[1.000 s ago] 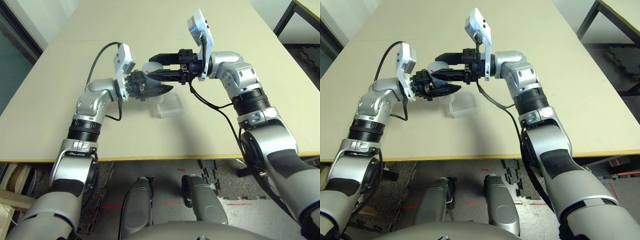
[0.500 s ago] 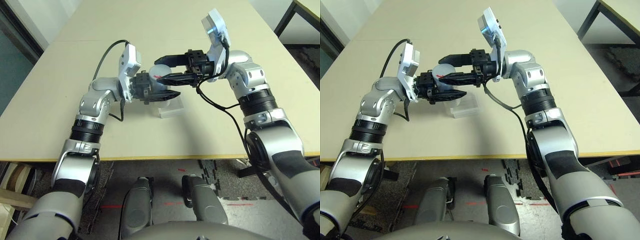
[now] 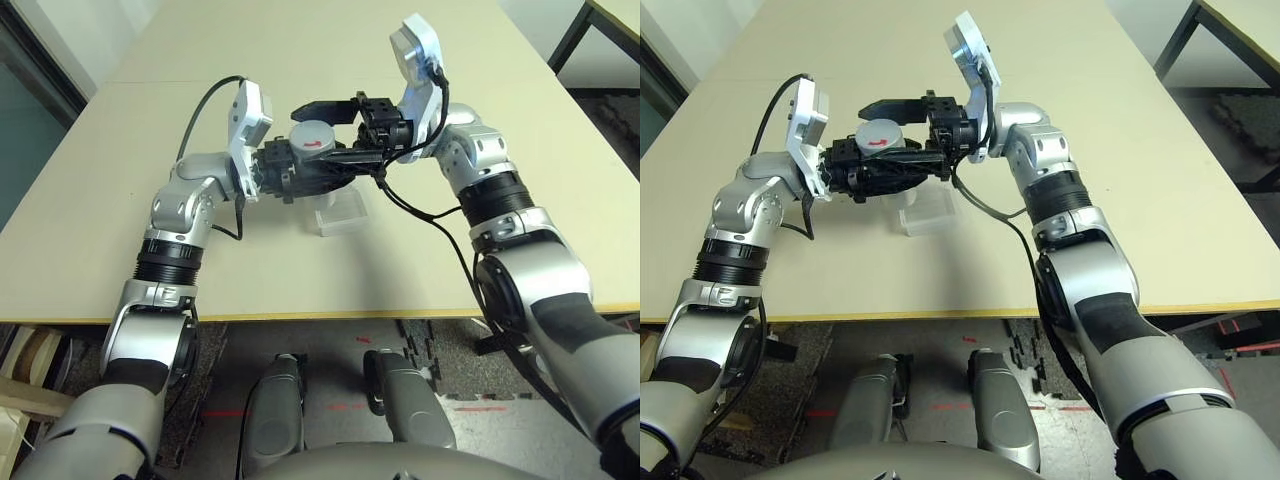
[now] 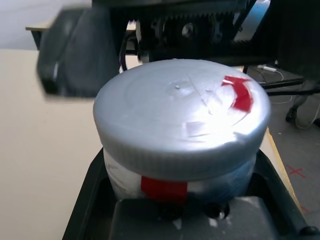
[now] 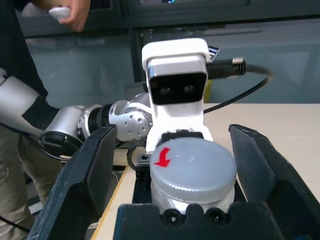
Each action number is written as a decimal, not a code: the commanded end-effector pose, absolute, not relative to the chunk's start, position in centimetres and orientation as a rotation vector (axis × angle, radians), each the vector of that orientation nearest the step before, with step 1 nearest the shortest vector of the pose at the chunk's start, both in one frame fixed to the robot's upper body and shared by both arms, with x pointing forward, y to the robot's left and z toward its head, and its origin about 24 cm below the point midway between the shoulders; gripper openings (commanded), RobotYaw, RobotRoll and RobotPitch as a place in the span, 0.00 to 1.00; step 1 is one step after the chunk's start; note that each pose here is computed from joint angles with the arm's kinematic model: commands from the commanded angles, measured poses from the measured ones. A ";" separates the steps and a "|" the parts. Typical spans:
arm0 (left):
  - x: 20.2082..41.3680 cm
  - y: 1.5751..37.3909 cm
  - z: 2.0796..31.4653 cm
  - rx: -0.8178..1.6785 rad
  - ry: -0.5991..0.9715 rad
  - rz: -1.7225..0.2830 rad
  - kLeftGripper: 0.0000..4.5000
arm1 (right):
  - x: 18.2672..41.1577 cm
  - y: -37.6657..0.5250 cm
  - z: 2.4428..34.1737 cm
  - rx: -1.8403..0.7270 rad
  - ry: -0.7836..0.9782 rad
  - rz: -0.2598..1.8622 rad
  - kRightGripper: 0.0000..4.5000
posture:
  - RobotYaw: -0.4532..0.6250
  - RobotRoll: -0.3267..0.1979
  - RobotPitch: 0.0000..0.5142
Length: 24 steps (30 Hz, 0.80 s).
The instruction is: Pour the medicine from the bottle into the box.
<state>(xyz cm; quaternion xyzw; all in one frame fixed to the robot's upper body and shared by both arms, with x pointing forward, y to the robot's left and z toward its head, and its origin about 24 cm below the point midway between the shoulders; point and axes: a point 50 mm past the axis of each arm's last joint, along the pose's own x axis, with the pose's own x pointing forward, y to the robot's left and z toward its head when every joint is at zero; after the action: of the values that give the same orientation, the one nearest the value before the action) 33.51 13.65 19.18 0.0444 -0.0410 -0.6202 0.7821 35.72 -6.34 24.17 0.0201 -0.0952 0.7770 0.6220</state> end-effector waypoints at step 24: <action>34.1 13.7 18.3 0.105 -0.070 -1.306 0.60 | 36.5 -5.6 23.5 -0.124 -0.194 1.663 1.00 | 0.35 0.62 0.25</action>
<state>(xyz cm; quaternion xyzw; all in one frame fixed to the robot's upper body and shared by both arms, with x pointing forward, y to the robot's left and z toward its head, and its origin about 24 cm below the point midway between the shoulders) 34.09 13.91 18.18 0.0372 -0.0319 -0.6047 0.7950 36.36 -5.86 23.76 -0.0451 -0.0937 0.7398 0.6647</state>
